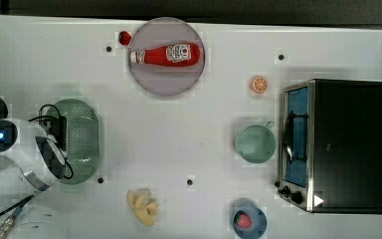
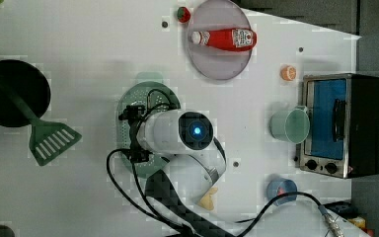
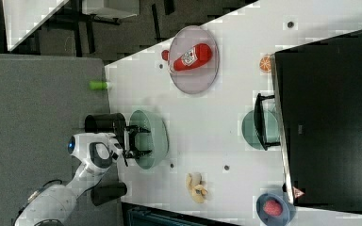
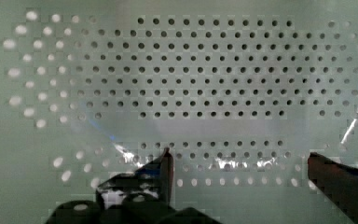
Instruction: Drag strainer right to left.
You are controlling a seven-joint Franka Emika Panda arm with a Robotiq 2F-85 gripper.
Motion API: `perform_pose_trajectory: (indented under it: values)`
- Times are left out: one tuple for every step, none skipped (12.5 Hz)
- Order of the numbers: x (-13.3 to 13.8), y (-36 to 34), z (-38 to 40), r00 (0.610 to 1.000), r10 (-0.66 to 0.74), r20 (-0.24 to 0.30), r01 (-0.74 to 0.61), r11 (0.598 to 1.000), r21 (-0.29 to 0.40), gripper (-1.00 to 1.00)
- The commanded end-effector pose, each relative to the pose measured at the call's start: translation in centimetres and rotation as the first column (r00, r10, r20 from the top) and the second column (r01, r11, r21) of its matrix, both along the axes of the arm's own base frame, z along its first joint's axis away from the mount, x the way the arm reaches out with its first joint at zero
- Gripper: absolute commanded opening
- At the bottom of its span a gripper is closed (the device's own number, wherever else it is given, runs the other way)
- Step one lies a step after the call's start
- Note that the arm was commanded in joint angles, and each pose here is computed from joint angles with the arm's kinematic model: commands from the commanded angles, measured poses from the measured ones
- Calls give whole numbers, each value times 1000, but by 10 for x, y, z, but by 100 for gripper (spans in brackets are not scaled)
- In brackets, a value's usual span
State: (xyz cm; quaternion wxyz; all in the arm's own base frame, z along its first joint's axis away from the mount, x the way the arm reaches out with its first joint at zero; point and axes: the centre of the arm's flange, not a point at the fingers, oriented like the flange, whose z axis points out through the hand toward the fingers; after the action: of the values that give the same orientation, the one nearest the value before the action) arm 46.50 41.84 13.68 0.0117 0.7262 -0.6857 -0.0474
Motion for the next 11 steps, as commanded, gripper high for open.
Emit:
perform_pose_trajectory:
  values:
    - [19, -21, 51, 997, 75, -9, -75, 997, -29, 100]
    - [25, -35, 73, 991, 131, -39, -133, 990, -47, 100]
    - [32, -49, 101, 981, 186, -50, -189, 981, -49, 100]
    - [40, -65, 132, 973, 224, -56, -227, 973, -48, 100]
    - [48, -84, 165, 966, 254, -54, -256, 966, -43, 100]
    - [55, -105, 199, 957, 287, -42, -289, 957, -31, 100]
    - [62, -131, 233, 945, 328, -24, -328, 945, -16, 100]
    - [69, -160, 267, 932, 362, 1, -362, 932, 0, 100]
    - [75, -194, 298, 932, 362, 29, -362, 932, 13, 100]
    - [80, -231, 326, 936, 345, 61, -347, 937, 24, 100]
    - [83, -268, 353, 935, 341, 96, -345, 938, 33, 100]
